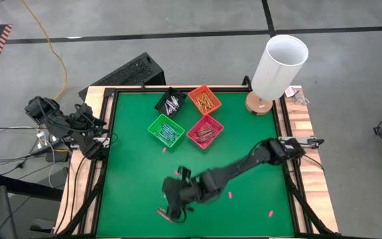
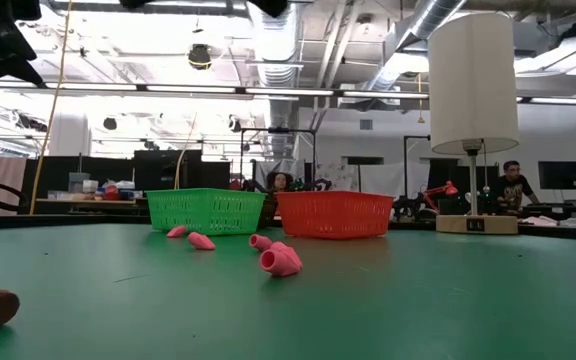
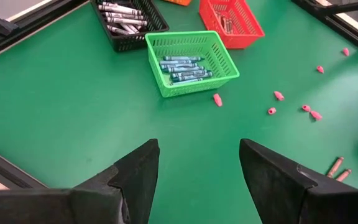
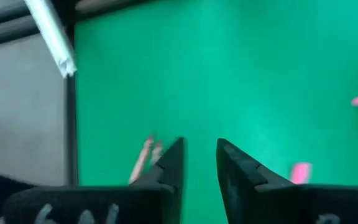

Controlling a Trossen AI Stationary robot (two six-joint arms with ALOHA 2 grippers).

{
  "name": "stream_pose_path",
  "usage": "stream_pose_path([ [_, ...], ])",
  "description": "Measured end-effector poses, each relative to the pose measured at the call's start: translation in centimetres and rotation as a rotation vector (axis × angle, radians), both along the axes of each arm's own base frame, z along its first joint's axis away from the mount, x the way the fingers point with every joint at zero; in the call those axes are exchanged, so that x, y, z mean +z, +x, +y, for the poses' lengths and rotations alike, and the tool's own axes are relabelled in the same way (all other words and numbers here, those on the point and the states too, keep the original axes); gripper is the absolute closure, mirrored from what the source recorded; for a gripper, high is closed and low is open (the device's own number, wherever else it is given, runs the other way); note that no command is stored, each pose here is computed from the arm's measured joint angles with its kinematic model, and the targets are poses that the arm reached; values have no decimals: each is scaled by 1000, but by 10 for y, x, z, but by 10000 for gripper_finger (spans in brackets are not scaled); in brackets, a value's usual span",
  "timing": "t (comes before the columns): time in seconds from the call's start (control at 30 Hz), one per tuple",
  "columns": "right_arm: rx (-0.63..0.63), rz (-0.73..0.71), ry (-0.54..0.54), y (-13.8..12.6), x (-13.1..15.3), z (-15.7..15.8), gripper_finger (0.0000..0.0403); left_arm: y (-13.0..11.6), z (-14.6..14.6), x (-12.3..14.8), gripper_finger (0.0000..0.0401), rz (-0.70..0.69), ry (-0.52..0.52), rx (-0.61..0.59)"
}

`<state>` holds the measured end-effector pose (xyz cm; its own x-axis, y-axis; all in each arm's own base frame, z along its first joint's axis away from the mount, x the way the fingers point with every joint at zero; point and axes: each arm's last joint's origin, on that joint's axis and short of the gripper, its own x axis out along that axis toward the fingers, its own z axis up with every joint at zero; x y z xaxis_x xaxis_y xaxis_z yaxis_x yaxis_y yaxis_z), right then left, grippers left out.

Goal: Sort crayons
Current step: Put the brown crayon into the bin

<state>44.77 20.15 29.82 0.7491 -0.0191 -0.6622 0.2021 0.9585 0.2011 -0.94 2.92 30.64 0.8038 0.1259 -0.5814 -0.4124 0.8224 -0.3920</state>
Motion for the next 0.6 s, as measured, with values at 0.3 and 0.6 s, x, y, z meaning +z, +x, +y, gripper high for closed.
stream_pose_path([
  [0.3,-3,21,41,7,-65,56,311,0,0,0,189,-5,-14,15],
  [0.6,-33,27,69,15,-108,73,311,0,0,0,189,-11,-42,40],
])
